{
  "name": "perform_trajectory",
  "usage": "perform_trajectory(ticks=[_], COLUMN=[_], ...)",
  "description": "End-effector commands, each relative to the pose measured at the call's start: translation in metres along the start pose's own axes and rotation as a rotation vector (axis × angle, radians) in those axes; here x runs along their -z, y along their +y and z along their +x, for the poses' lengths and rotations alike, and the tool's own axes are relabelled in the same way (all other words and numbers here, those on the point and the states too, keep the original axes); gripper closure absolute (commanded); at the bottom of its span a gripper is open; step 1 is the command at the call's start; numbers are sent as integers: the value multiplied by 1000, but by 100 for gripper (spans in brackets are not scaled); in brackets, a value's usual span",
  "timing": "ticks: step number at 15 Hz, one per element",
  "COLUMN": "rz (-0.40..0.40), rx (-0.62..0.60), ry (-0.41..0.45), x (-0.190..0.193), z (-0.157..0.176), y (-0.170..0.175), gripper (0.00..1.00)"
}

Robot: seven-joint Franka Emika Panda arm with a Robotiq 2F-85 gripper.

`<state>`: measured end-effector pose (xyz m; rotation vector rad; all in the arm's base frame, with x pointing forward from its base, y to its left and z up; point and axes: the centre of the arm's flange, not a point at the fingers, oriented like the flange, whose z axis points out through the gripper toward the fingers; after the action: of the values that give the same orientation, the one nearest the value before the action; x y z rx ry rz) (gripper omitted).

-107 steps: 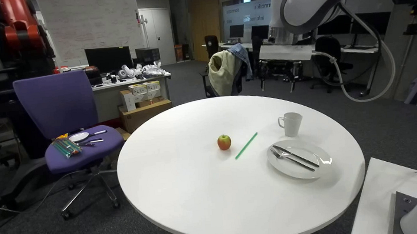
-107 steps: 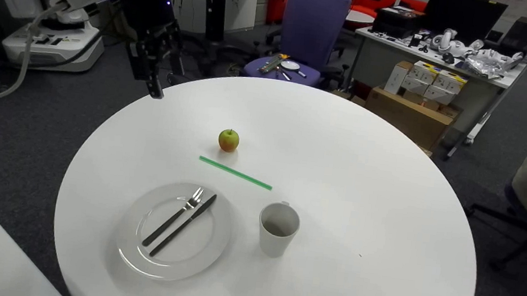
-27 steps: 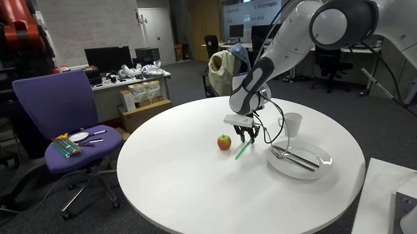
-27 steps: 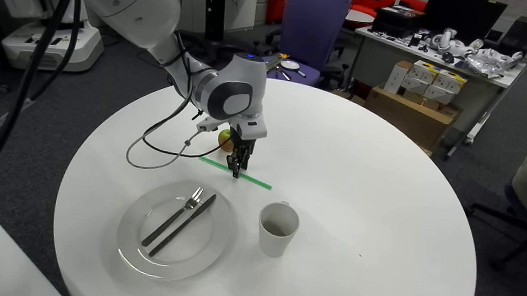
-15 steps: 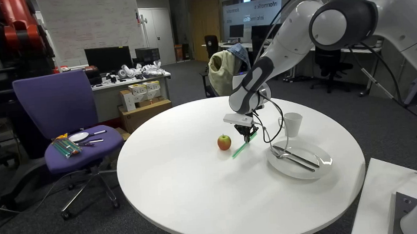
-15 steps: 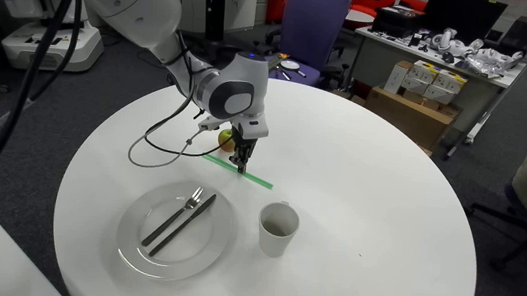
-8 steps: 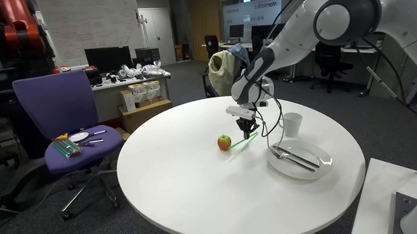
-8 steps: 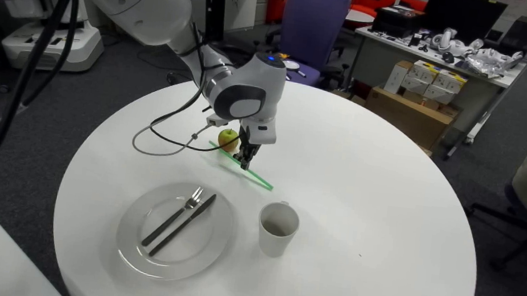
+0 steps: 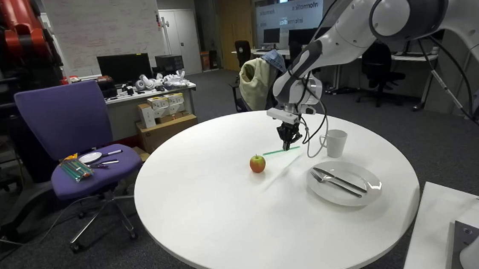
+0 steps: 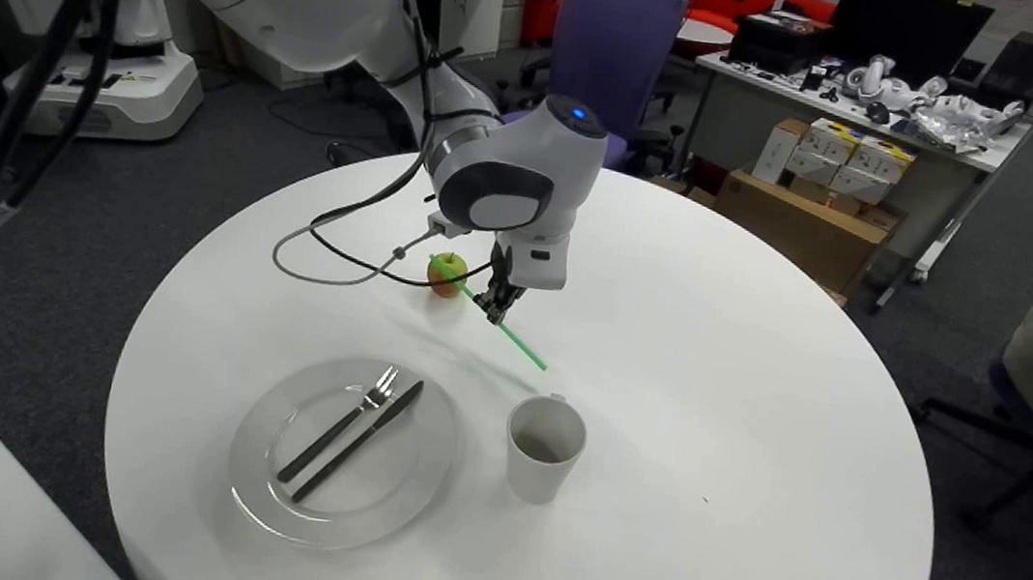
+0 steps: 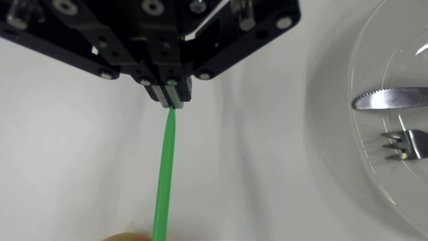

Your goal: Put the green straw into the mug

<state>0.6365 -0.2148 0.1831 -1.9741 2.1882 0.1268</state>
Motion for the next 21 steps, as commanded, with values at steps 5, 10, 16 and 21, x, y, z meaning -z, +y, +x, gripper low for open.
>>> perform_trajectory(ticks=[5,10,16,21], rz=[77,136,247,255], rx=[-387,-665,-979,-1125], ry=[-78,-18,40,275], x=[89,120,132,133], z=[-11,-9,-21,-32], y=[-1,-3,0,12], gripper=[100,100,100,100])
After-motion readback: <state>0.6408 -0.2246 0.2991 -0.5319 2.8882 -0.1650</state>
